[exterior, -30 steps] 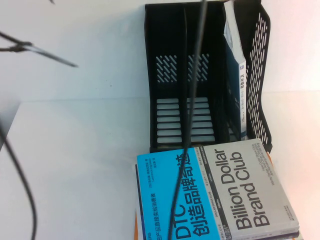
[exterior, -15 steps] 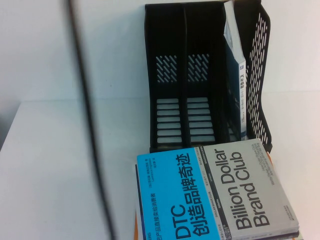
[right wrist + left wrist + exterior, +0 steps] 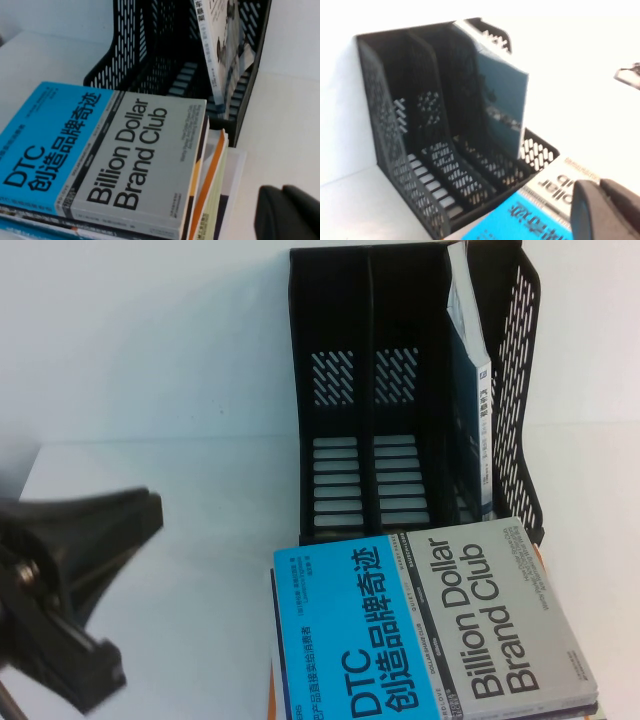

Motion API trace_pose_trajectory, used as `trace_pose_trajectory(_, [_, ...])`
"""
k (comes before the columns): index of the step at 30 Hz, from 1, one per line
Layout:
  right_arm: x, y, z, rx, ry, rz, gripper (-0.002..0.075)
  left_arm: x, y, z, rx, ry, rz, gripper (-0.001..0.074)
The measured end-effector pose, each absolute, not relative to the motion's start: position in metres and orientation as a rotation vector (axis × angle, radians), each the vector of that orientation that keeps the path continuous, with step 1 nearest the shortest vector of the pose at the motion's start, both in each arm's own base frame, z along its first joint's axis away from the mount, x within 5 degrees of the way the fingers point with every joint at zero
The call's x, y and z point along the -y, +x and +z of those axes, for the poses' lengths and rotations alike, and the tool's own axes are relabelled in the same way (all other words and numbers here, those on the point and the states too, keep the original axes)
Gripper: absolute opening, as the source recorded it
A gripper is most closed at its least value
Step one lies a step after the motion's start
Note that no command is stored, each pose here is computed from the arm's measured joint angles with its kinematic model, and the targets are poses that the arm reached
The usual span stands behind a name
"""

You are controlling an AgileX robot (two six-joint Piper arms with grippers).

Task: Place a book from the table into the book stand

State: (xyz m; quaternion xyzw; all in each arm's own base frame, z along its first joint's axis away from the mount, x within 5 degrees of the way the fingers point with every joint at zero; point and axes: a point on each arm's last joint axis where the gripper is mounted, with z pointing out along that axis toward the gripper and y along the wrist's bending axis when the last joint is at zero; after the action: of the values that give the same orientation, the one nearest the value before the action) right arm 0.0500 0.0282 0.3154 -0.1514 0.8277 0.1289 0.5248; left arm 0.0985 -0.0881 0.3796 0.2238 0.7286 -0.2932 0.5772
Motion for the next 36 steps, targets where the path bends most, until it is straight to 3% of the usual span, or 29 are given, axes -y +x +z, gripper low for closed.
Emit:
trace_pose_trajectory(5, [-0.031,0.054,0.288,-1.977,-0.309,0.367,-0.0003,0.087,0.100,0.353,-1.721,0.518,-0.660,0.0000])
trace_pose_trajectory(18, [-0.031,0.058,0.225,-2.159,-0.303,0.368,-0.0003,0.086,0.100,0.352,-1.707,0.530,-0.645,-0.0001])
trace_pose_trajectory(31, [-0.031,0.058,0.219,-2.166,-0.295,0.367,-0.0003,0.080,0.097,0.341,-1.680,0.504,-0.619,-0.0001])
trace_pose_trajectory(36, [-0.031,0.058,0.219,-2.166,-0.295,0.367,-0.0003,0.055,0.086,0.307,-1.632,0.424,-0.481,-0.0001])
